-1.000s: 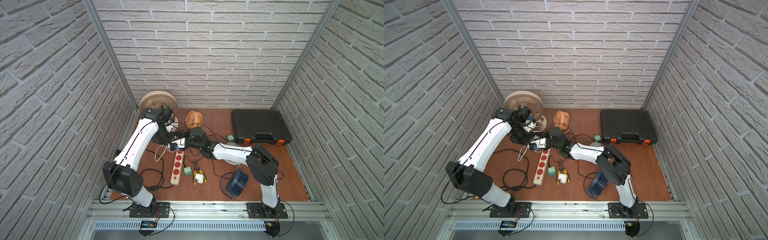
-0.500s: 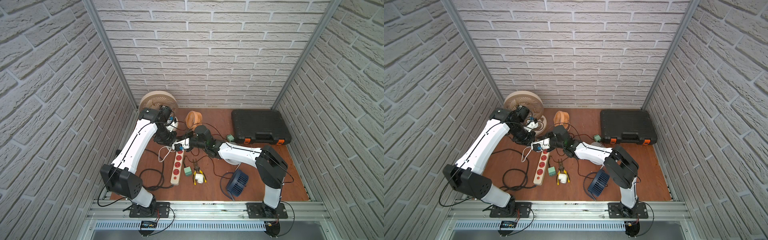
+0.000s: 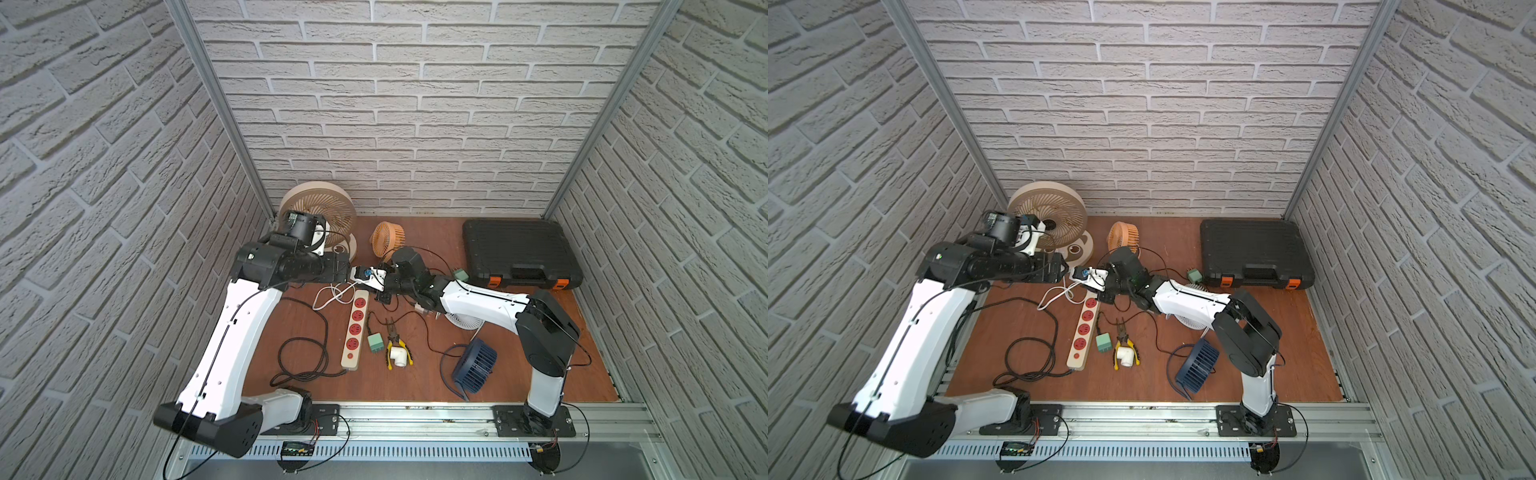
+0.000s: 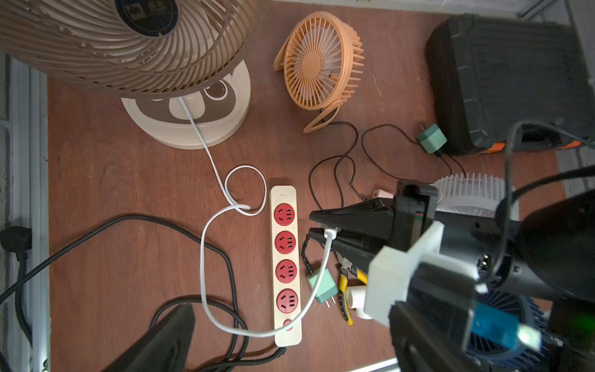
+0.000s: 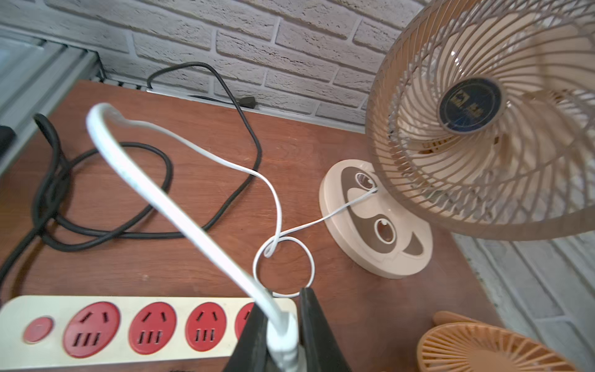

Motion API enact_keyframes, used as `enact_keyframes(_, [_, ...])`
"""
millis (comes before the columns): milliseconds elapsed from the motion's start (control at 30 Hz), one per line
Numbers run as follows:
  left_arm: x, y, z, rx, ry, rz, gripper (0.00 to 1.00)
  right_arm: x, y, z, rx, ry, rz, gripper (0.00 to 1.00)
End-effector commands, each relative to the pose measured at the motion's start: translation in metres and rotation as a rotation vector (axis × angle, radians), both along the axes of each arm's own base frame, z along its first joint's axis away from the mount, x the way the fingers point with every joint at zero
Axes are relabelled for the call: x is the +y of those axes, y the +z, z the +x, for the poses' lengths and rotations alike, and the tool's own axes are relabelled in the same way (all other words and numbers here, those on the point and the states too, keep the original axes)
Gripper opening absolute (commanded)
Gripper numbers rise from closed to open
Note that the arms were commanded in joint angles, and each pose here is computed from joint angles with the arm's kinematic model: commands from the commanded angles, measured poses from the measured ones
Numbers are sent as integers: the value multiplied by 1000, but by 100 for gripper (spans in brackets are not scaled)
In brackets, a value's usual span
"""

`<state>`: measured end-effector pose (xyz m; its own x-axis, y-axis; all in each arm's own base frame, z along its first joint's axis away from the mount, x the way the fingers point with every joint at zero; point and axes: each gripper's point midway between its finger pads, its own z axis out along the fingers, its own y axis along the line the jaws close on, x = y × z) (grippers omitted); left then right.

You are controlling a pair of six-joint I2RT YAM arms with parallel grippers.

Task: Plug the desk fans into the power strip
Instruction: Pick up the plug from the center of the board, then adjust the socket at the center of the board.

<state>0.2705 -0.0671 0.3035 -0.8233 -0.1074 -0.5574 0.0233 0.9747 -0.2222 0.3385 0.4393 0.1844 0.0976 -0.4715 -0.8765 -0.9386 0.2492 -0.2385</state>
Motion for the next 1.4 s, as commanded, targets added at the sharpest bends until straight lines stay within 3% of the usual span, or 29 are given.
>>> enact_keyframes(0, [14,-3,10,-114,126,-25,98,5,7,-12,234,-24,162,3])
enact_keyframes(267, [33,-22,-9,-202,243,-100,98,5,22,6,462,98,423,3])
enact_keyframes(433, [44,-32,-18,-236,306,-101,98,3,4,21,472,24,336,3])
enact_keyframes(500, [45,-36,-20,-242,314,-115,98,3,1,8,418,106,335,3])
enact_keyframes(733, [36,-65,-61,-153,296,-137,98,-7,-7,17,436,98,233,3])
enact_keyframes(900, [16,-106,-87,-15,203,-6,98,-16,11,35,470,38,227,3])
enact_keyframes(1167, [-36,-165,-81,118,44,322,98,-30,46,44,491,-32,274,3])
enact_keyframes(1367, [-42,-219,-83,236,72,359,98,-35,45,48,525,-52,286,3])
